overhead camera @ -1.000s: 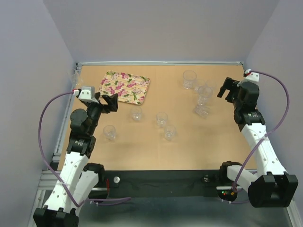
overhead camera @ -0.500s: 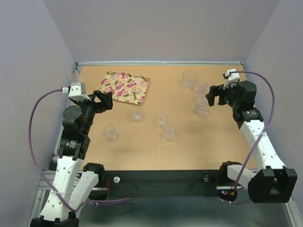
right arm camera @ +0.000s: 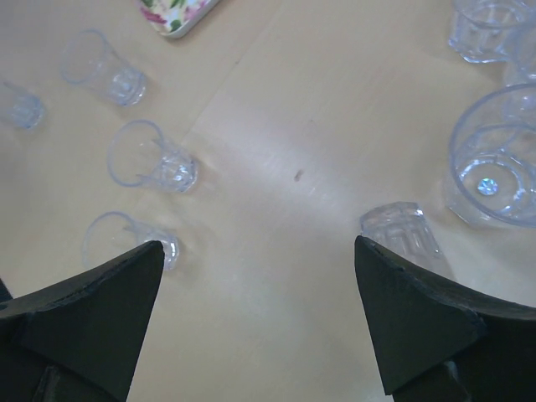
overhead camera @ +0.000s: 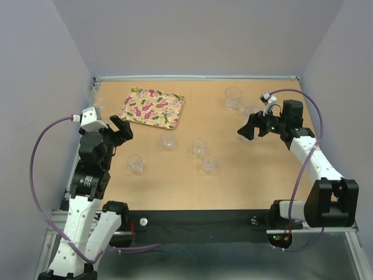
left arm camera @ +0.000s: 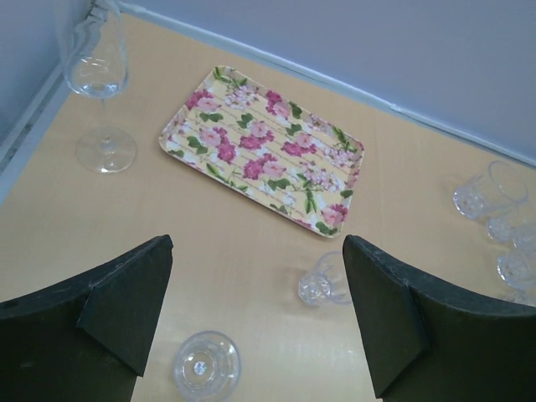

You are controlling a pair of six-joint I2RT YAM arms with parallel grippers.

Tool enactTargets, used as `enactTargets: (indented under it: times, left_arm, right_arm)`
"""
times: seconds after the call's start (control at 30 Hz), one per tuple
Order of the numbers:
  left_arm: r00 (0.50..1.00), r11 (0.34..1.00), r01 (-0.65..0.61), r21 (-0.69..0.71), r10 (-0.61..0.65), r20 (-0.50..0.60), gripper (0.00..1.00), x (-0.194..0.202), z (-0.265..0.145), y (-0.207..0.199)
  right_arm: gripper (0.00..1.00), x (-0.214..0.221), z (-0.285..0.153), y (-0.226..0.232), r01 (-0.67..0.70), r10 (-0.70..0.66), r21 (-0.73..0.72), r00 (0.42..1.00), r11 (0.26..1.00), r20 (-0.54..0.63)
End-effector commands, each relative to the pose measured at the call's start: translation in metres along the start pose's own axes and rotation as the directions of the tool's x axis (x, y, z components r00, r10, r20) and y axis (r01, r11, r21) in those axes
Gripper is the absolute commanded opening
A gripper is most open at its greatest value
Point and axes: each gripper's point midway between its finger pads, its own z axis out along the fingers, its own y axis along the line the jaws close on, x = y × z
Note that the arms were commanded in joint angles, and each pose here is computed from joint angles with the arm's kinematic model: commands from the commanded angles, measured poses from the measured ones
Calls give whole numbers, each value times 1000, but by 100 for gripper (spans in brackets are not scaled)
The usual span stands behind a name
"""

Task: Place the glasses into the tray
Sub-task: Grab a glass with a robot arm

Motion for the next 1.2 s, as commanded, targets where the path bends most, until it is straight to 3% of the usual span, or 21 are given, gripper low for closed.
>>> enactTargets:
  times: [0.0, 0.37, 0.5, 0.67, 0.9, 1.17]
  left_arm:
    - [996, 996, 46, -72, -40, 82, 94, -32, 1, 5]
    - [989, 953, 138, -268, -145, -8, 94, -57, 65, 21]
    - [983, 916, 121, -382, -164, -80, 95, -59, 86, 29]
    - [987, 867, 116, -484, -154, -39, 96, -68, 94, 47]
    - [988, 775, 64, -628, -137, -69, 96, -56, 115, 82]
    - [992, 722, -18, -691, -73, -103, 97, -63, 143, 103]
  right_arm:
    - [100, -21, -9, 31, 36, -28, -134, 998, 990, 63]
    - [100, -12, -17, 42, 65, -54, -152, 996, 986, 76]
    - [100, -9, -16, 40, 60, -51, -141, 996, 988, 68]
    - [100, -9, -15, 39, 55, -46, -142, 997, 988, 65]
    - [100, -11, -18, 38, 76, -67, -122, 995, 990, 76]
    - [100, -11, -17, 37, 77, -68, -121, 995, 990, 75]
